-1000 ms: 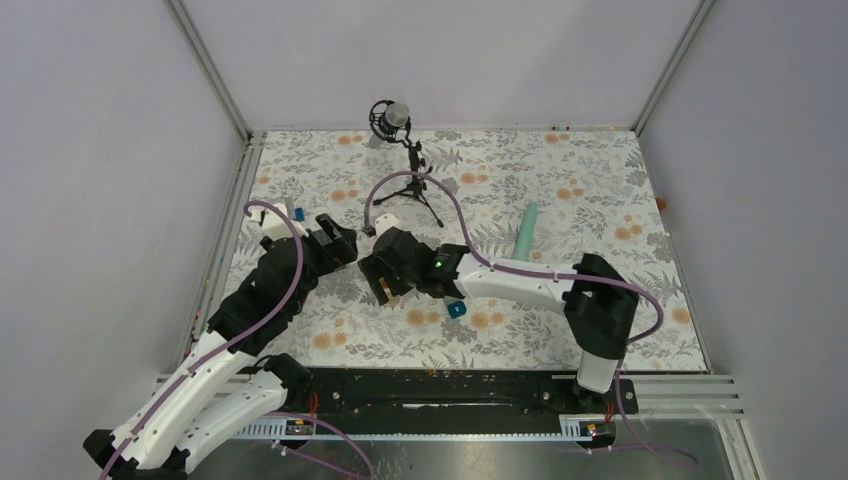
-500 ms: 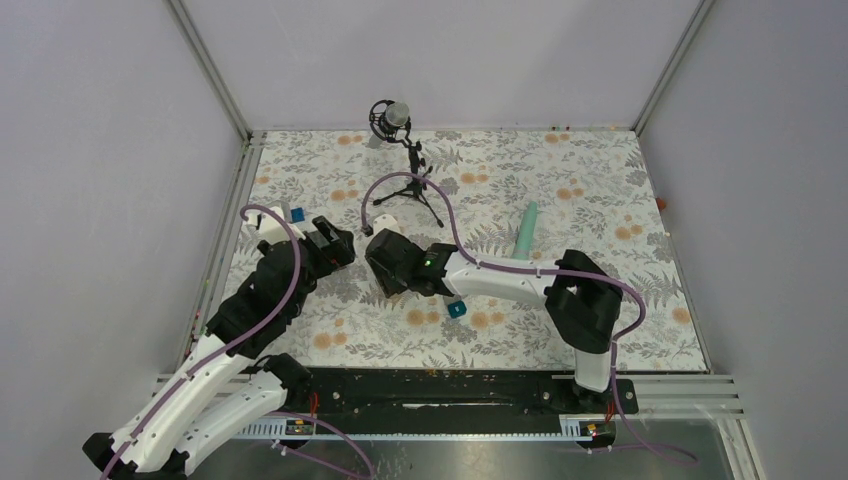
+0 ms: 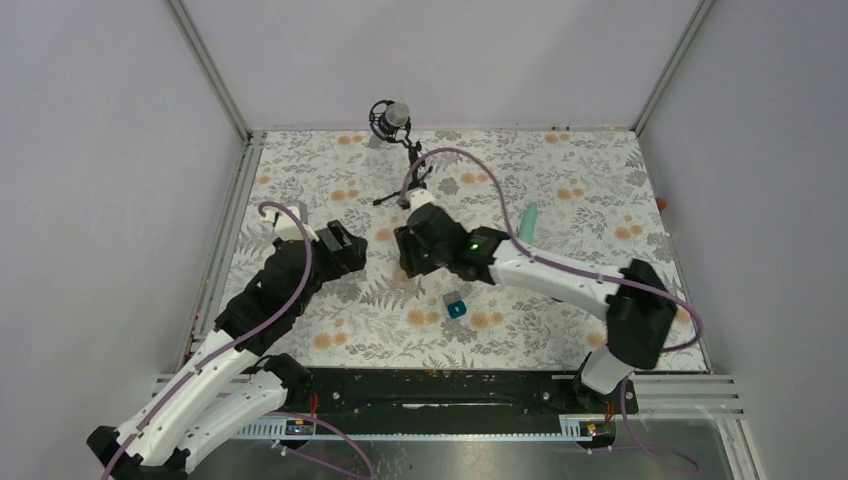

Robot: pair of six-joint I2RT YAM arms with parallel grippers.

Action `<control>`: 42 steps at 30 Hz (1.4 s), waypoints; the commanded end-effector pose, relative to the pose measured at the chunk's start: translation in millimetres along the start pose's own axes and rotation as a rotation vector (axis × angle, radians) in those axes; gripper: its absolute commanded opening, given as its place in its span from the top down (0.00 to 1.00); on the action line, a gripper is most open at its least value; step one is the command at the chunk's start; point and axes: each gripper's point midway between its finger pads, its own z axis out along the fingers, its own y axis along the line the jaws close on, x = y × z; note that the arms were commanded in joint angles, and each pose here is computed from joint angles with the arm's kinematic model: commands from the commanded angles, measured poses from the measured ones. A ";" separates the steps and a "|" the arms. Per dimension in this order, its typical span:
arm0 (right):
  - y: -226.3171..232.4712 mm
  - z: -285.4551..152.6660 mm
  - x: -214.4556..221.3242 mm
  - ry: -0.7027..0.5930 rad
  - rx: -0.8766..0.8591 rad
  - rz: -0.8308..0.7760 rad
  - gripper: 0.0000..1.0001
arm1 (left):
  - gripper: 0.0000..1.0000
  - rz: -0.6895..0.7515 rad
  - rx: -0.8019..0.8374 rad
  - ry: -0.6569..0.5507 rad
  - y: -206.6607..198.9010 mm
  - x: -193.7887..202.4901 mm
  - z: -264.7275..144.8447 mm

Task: Sort the pills into containers

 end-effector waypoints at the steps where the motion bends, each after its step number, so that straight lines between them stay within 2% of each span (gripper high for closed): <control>1: -2.0 -54.6 -33.7 -0.088 -0.206 -0.025 0.74 | 0.01 0.052 0.243 0.069 -46.9 11.3 2.9; 5: -13.9 -87.7 -31.0 -0.092 -0.321 -0.054 0.73 | 0.04 0.124 0.471 0.160 -89.3 27.1 -4.8; 10: -24.5 -121.2 -30.6 -0.119 -0.384 -0.020 0.73 | 0.04 0.259 0.734 0.189 -132.5 37.9 -32.2; 15: -15.8 -158.5 -23.9 -0.086 -0.506 -0.036 0.70 | 0.04 0.399 0.951 0.274 -156.3 57.2 -61.2; 20: -10.5 -177.5 -24.0 -0.082 -0.554 -0.064 0.69 | 0.04 0.472 1.118 0.329 -172.8 71.8 -81.7; 23: -7.4 -181.1 -28.0 -0.092 -0.573 -0.068 0.69 | 0.07 0.499 1.164 0.356 -175.7 79.9 -84.1; 29: 0.0 -193.4 -36.1 -0.126 -0.628 -0.080 0.69 | 0.24 0.516 1.194 0.371 -177.7 90.4 -78.6; 31: 0.6 -195.6 -38.0 -0.135 -0.638 -0.078 0.69 | 0.26 0.508 1.212 0.354 -180.5 89.6 -79.3; 34: 2.0 -199.6 -41.2 -0.153 -0.655 -0.066 0.69 | 0.21 0.503 1.216 0.334 -181.8 88.8 -77.5; 39: 5.9 -203.3 -43.0 -0.166 -0.693 -0.050 0.69 | 0.21 0.506 1.208 0.323 -181.4 90.7 -73.2; 42: 6.5 -206.8 -44.9 -0.174 -0.708 -0.041 0.69 | 0.26 0.516 1.190 0.334 -178.3 92.3 -71.4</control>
